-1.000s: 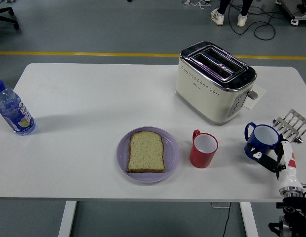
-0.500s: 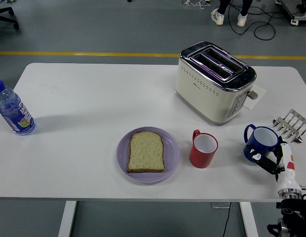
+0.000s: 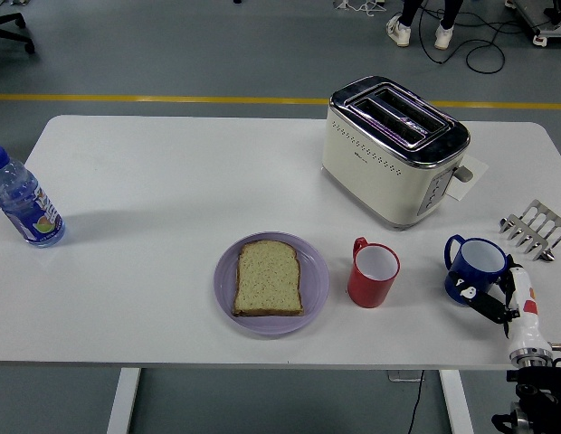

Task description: Pick up the cup,pour liquid into bread,place the cup on the desk

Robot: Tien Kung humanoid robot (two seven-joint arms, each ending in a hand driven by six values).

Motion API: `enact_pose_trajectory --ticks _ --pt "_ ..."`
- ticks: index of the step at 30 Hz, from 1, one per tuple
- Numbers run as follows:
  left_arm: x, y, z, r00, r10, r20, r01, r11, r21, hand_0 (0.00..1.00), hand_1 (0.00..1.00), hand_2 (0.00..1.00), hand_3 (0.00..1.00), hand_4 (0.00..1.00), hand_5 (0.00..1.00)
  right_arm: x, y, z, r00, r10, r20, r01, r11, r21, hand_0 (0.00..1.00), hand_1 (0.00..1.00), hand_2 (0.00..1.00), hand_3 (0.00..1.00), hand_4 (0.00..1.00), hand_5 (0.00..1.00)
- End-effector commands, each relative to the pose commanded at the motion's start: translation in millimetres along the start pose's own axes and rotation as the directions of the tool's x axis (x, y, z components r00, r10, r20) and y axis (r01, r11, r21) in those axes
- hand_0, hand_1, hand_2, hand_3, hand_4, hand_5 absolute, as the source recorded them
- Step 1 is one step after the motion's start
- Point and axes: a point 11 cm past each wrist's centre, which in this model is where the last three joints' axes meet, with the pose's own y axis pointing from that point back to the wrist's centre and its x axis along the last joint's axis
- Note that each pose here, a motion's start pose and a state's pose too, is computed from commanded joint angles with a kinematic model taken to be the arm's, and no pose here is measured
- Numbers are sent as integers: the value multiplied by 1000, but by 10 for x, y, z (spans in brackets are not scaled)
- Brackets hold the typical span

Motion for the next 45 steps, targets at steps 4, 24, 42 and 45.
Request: enact_pose_trajectory --ticks 4,24,42,45 --pt "1 0 -2 1000 0 0 0 1000 0 633 641 652 504 241 861 0 2 21 1000 -5 -14 5 1000 -10 629 566 691 840 768 87" --pt "11 -1 -5 1000 2 -2 -2 1000 1 633 641 652 504 241 864 2 13 -3 998 -5 -56 5 1000 13 721 635 846 965 909 107" --pt "25 -1 21 1000 4 -3 -4 1000 -4 633 642 652 503 241 859 -3 58 -245 998 -8 -60 14 994 105 818 692 884 993 899 106" --pt "28 -1 22 1000 4 -2 -4 1000 -4 633 642 652 503 241 859 -8 68 -351 998 -7 -56 14 990 138 818 692 884 993 899 106"
